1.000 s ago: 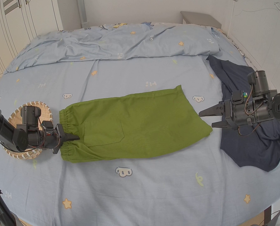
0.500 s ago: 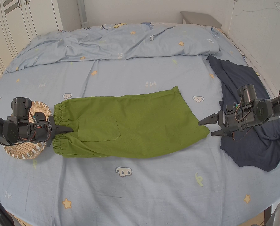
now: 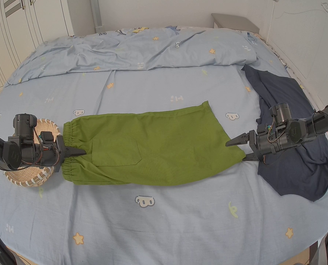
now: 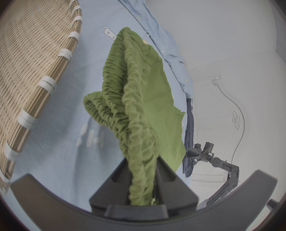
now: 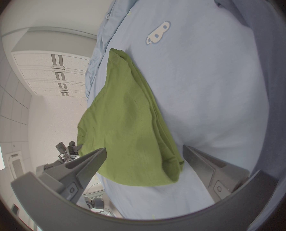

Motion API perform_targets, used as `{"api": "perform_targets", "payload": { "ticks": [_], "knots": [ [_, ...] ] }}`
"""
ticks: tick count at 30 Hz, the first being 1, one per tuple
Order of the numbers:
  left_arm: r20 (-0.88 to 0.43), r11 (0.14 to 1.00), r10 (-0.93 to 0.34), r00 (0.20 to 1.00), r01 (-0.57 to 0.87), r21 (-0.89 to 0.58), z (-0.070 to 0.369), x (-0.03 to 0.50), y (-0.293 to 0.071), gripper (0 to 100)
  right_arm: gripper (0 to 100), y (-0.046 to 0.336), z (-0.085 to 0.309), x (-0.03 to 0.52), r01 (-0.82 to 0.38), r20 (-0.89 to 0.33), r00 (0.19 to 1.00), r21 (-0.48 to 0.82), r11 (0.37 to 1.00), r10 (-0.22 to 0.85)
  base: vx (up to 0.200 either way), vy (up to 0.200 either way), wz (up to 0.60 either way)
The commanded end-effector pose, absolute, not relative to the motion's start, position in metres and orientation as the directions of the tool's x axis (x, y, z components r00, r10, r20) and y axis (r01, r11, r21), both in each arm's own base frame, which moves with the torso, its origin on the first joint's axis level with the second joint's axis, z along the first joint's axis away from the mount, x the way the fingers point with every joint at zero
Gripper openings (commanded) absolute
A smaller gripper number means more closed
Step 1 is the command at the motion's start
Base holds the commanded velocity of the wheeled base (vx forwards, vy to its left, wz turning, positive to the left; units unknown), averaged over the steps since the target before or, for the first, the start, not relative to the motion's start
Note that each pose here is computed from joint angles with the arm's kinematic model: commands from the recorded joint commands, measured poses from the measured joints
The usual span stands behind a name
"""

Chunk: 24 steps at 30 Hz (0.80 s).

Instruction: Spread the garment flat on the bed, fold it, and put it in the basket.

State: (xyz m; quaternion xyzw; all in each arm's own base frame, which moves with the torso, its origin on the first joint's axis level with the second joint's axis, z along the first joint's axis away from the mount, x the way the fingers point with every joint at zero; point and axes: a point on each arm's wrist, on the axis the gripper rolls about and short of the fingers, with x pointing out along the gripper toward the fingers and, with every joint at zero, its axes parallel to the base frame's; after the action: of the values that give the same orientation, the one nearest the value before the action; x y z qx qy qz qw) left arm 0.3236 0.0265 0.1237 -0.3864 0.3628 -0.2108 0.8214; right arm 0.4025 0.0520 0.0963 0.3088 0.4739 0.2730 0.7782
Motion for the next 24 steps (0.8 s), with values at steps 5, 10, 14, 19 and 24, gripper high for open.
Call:
{"api": "perform_targets", "payload": {
  "ticks": [5, 10, 14, 19, 24],
  "knots": [
    [-0.431, 0.613, -0.625, 0.651, 0.066, -0.788, 0.124, 0.324, 0.027, 0, 100, 0.054, 0.075, 0.419, -0.087, -0.556, 0.362, 0.779, 0.621, 0.748, 0.000, 0.000, 0.00],
    [-0.430, 0.613, -0.625, 0.652, 0.069, -0.787, 0.124, 0.325, 0.028, 0, 100, 0.056, 0.073, 0.422, -0.087, -0.538, 0.344, 0.798, 0.597, 0.770, 0.000, 0.000, 0.00],
    [-0.431, 0.613, -0.625, 0.651, 0.066, -0.788, 0.123, 0.326, 0.028, 0, 100, 0.055, 0.075, 0.420, -0.087, -0.494, 0.309, 0.836, 0.541, 0.813, 0.000, 0.000, 0.00],
    [-0.431, 0.613, -0.624, 0.652, 0.065, -0.788, 0.123, 0.326, 0.028, 0, 0, 0.046, 0.076, 0.422, -0.063, -0.491, 0.310, 0.844, 0.533, 0.814, 0.000, 0.000, 0.00],
    [-0.431, 0.613, -0.624, 0.652, 0.065, -0.788, 0.123, 0.326, 0.028, 0, 0, 0.042, 0.075, 0.421, -0.050, -0.493, 0.310, 0.845, 0.532, 0.813, 0.000, 0.000, 0.00]
  ]
}}
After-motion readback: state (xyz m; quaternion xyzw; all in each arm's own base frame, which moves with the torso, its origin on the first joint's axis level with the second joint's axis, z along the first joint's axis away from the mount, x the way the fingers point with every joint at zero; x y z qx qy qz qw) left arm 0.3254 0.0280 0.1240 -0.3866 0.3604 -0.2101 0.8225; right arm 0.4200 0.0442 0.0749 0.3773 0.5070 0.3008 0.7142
